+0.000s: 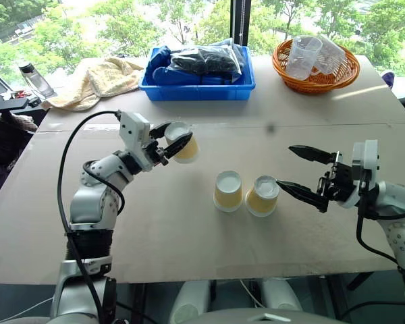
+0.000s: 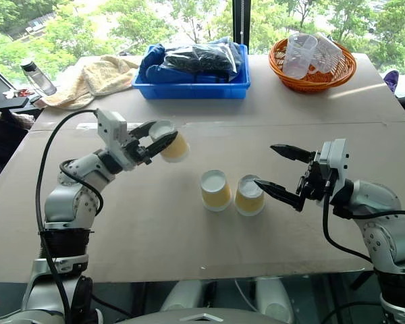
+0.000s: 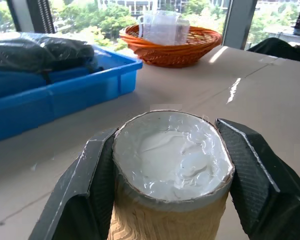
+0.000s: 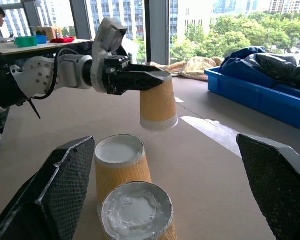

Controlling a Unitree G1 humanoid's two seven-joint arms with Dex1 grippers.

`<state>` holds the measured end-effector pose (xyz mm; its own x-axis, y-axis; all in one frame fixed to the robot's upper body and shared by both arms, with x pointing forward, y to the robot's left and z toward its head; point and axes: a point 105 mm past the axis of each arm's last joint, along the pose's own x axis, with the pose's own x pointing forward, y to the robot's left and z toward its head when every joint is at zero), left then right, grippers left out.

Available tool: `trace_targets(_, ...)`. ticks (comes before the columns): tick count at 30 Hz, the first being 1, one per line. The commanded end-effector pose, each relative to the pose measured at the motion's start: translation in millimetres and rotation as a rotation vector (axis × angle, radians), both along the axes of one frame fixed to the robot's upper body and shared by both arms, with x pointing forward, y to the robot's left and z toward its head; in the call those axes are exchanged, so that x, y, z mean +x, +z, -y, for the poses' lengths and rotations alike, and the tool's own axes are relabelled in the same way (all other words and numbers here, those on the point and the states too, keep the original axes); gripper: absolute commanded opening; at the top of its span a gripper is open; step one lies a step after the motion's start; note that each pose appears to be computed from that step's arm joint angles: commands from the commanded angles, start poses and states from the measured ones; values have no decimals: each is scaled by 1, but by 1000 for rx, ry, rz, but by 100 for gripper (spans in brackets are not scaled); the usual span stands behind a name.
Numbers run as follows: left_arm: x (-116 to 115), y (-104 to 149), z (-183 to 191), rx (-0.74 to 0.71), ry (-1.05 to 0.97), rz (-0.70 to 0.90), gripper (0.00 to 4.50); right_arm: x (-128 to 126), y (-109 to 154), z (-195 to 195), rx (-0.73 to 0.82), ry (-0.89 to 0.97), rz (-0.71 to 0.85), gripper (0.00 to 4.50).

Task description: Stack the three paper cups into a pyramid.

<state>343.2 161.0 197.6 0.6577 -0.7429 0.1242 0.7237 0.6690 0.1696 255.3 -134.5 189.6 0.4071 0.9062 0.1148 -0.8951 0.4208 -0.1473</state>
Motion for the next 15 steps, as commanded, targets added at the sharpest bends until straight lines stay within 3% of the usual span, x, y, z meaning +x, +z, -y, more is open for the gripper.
trace_targets(1, -23, 34, 39, 16, -273, 57, 245, -2, 15, 11, 4, -25, 65, 450)
trace_targets(8, -53, 55, 81, 90, -735, 38, 245, -12, 17, 21, 13, -8, 43, 450)
trace_targets(15, -56, 45, 105, 155, -928, 8, 245, -26, 13, 30, -17, -40, 1, 450)
